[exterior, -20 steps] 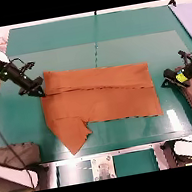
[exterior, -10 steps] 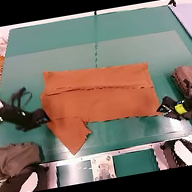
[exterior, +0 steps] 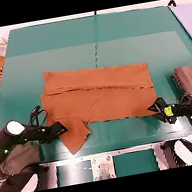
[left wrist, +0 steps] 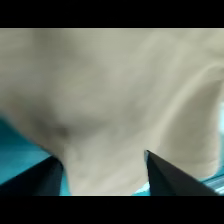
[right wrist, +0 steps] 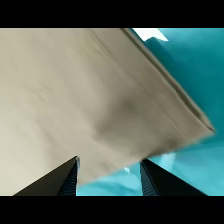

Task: Fold the shirts.

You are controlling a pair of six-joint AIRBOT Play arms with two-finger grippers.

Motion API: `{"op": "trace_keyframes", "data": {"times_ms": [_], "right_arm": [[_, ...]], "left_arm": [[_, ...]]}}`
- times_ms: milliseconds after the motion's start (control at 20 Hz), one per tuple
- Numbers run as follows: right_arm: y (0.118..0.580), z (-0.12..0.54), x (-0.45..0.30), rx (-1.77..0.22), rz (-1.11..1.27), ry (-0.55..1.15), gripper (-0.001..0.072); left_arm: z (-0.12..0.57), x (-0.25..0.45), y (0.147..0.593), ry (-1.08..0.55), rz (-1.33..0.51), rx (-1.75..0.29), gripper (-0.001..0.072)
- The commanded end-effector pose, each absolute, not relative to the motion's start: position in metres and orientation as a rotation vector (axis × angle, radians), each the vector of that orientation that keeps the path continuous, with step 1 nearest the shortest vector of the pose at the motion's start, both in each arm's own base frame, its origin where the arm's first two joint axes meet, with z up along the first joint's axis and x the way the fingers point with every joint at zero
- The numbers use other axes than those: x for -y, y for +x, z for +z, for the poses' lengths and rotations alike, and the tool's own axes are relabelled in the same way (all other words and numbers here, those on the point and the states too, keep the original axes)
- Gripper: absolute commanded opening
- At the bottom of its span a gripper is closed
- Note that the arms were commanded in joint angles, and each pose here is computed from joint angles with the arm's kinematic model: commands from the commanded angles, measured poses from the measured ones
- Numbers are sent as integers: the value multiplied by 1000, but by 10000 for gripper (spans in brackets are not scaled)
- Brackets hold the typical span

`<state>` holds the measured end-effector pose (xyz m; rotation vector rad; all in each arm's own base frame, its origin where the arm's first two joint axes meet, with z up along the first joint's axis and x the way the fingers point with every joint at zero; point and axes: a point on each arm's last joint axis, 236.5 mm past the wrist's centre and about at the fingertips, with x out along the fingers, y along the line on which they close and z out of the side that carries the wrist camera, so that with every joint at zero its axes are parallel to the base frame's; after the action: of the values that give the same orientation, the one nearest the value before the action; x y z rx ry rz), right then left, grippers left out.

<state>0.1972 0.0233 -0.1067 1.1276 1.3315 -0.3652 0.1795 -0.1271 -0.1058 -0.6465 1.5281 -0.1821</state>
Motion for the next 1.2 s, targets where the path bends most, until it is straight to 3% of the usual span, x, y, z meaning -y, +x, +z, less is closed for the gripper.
{"op": "trace_keyframes", "data": {"times_ms": [0,50,100,200,250,500,700,950,1150], "right_arm": [[220,-111,-20,-1238,-375,1181,454],[226,-110,-25,-1224,-351,1187,451],[231,-109,-27,-1210,-336,1186,417],[237,-106,-28,-1186,-307,1157,102],[238,-105,-28,-1187,-284,1128,14],[221,-90,-27,-1327,-203,954,12],[216,-68,-9,-1397,-236,851,13],[284,-5,-2,-1196,-135,831,13],[347,7,-9,-1159,-60,794,13]], "left_arm": [[-113,132,188,-671,-167,-1464,93],[-111,134,185,-660,-191,-1481,28],[-106,138,179,-635,-235,-1509,27],[-95,140,176,-582,-293,-1537,26],[-89,138,181,-550,-305,-1529,26],[-34,114,211,-302,-349,-1496,26],[9,114,222,-246,-391,-1468,26],[58,114,285,-215,-384,-1215,25],[58,118,350,-179,-395,-1187,26]]}}
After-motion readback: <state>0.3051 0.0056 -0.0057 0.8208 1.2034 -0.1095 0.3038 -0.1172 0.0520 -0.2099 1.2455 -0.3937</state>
